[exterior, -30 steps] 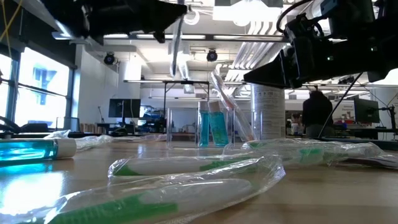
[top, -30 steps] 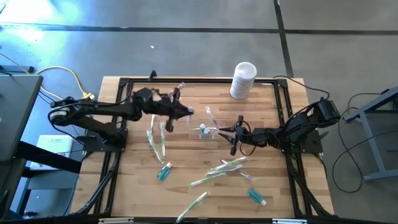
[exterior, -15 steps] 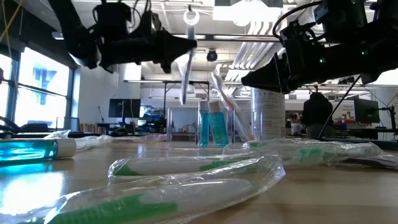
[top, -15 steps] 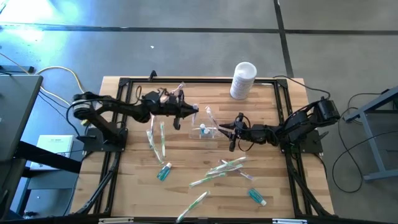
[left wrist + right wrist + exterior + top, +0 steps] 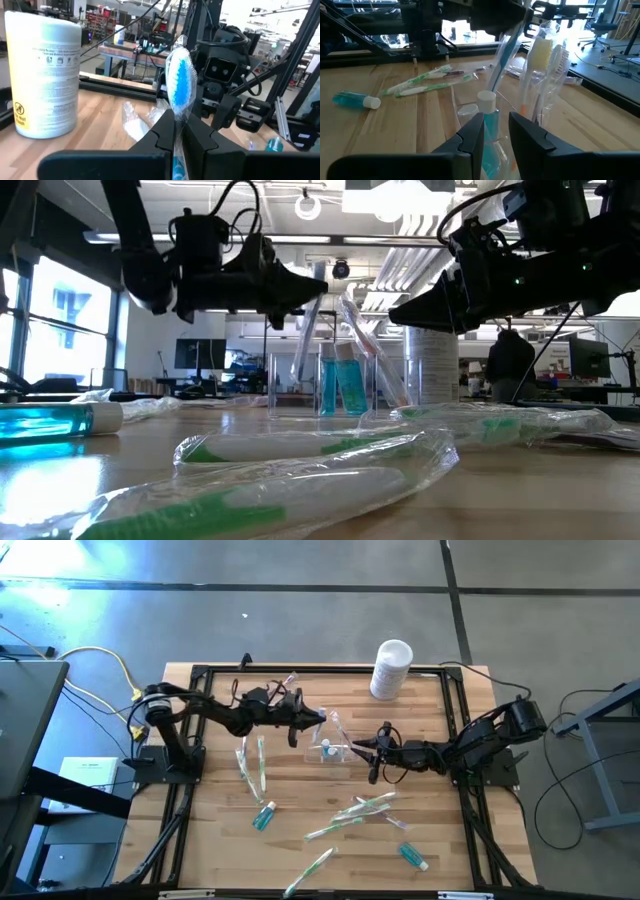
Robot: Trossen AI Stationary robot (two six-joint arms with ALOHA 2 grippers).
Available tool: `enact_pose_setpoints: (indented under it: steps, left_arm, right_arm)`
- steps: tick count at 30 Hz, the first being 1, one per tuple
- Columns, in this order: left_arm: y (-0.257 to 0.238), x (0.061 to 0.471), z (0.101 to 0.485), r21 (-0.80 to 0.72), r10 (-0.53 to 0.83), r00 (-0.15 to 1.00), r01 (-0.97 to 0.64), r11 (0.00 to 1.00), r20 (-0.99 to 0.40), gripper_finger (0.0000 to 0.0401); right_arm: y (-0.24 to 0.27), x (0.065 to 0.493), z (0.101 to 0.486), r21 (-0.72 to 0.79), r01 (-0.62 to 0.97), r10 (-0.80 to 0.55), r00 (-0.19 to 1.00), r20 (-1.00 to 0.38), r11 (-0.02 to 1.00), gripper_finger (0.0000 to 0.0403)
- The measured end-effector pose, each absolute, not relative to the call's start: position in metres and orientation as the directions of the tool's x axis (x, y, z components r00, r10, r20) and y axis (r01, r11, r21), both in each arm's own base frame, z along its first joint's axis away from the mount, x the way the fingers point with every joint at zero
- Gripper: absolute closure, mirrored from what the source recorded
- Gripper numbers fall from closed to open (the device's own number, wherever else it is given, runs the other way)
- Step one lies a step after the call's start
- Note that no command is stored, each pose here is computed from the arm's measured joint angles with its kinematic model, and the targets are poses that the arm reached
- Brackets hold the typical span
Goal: Pick & Place toothbrushing station
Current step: Put the blue toothbrush into the transparent organizer
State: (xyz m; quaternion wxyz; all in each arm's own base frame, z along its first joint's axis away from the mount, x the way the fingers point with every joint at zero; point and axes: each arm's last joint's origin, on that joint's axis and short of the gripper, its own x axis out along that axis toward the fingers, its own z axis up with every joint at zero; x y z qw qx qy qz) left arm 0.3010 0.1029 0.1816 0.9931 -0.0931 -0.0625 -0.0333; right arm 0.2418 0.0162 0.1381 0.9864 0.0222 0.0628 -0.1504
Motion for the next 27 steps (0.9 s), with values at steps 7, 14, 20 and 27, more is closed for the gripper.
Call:
enact_pose_setpoints:
  steps: [7, 14, 20, 27]
  left_arm:
    - [0.103, 0.302, 0.173, -0.214, -0.062, 0.997, 0.073, 0.974, 0.055, 0.0387]
    - [0.101, 0.303, 0.169, -0.203, -0.069, 0.997, 0.073, 0.976, 0.026, 0.0387]
    - [0.097, 0.304, 0.168, -0.18, -0.082, 0.996, 0.084, 0.98, 0.016, 0.0374]
    - [0.097, 0.304, 0.168, -0.181, -0.062, 0.998, 0.064, 0.981, 0.015, 0.0295]
  right_arm:
    - [0.016, 0.242, 0.139, 0.027, 0.3, -0.294, 0.947, -0.126, 0.954, 0.032]
    - [0.016, 0.242, 0.139, 0.028, 0.299, -0.294, 0.948, -0.124, 0.954, 0.032]
    - [0.016, 0.242, 0.139, 0.028, 0.3, -0.294, 0.948, -0.124, 0.954, 0.032]
    - [0.016, 0.242, 0.139, 0.028, 0.3, -0.294, 0.948, -0.124, 0.954, 0.032]
